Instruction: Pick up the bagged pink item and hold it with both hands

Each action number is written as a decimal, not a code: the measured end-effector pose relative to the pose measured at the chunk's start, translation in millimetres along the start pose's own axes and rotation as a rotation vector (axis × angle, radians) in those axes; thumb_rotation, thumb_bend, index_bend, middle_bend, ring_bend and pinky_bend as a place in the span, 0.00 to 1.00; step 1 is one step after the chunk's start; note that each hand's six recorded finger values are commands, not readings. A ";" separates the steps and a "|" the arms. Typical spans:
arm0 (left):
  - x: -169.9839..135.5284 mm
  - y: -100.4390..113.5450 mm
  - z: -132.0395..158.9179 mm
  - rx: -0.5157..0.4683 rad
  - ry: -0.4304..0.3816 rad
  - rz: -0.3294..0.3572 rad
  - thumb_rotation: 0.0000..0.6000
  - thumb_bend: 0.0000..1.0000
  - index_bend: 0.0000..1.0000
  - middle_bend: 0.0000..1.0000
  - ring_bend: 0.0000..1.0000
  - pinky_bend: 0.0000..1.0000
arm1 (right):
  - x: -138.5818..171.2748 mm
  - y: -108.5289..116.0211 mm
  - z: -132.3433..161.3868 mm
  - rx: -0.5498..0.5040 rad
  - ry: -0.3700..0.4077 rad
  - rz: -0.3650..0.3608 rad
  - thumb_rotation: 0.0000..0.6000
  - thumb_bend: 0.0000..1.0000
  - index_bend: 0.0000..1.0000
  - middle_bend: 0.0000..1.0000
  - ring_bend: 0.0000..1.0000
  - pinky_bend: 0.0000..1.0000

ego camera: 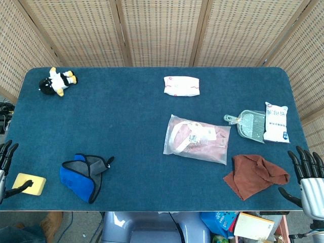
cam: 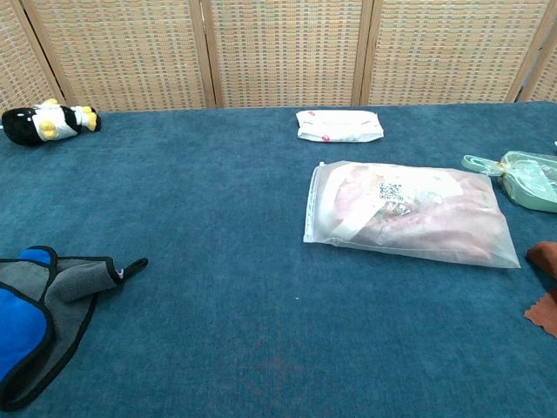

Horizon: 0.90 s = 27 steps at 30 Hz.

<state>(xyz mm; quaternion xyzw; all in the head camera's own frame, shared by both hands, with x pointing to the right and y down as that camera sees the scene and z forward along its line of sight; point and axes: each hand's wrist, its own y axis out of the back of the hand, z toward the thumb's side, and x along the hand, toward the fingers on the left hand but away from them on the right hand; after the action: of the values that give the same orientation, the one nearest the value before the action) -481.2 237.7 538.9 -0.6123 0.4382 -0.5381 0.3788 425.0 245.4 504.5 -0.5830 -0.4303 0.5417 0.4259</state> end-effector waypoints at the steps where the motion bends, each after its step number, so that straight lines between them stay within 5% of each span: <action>1: 0.0 0.0 0.1 0.000 0.000 0.000 1.00 0.12 0.00 0.00 0.00 0.00 | -0.1 -0.8 0.4 0.001 0.001 0.005 1.00 0.00 0.00 0.00 0.00 0.00; 13: 2.4 2.0 -6.5 -0.007 0.019 0.011 1.00 0.12 0.00 0.00 0.00 0.00 | -21.3 -22.4 20.0 -0.014 0.078 0.063 1.00 0.00 0.00 0.00 0.00 0.00; 22: 8.9 -4.5 -6.7 0.017 0.033 0.000 1.00 0.12 0.00 0.00 0.00 0.00 | -81.9 -65.8 67.0 -0.047 0.202 0.299 1.00 0.00 0.00 0.00 0.00 0.00; 27: 14.4 -10.7 -9.2 0.034 0.054 -0.014 1.00 0.12 0.00 0.00 0.00 0.00 | -122.0 -91.7 96.2 -0.070 0.180 0.398 1.00 0.00 0.00 0.00 0.00 0.00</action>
<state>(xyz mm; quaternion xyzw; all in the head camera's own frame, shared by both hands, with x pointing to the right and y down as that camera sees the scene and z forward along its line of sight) -488.4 227.7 554.8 -0.5941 0.4348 -0.5644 0.3734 320.0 155.3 620.4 -0.7168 -0.2857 0.5457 0.3269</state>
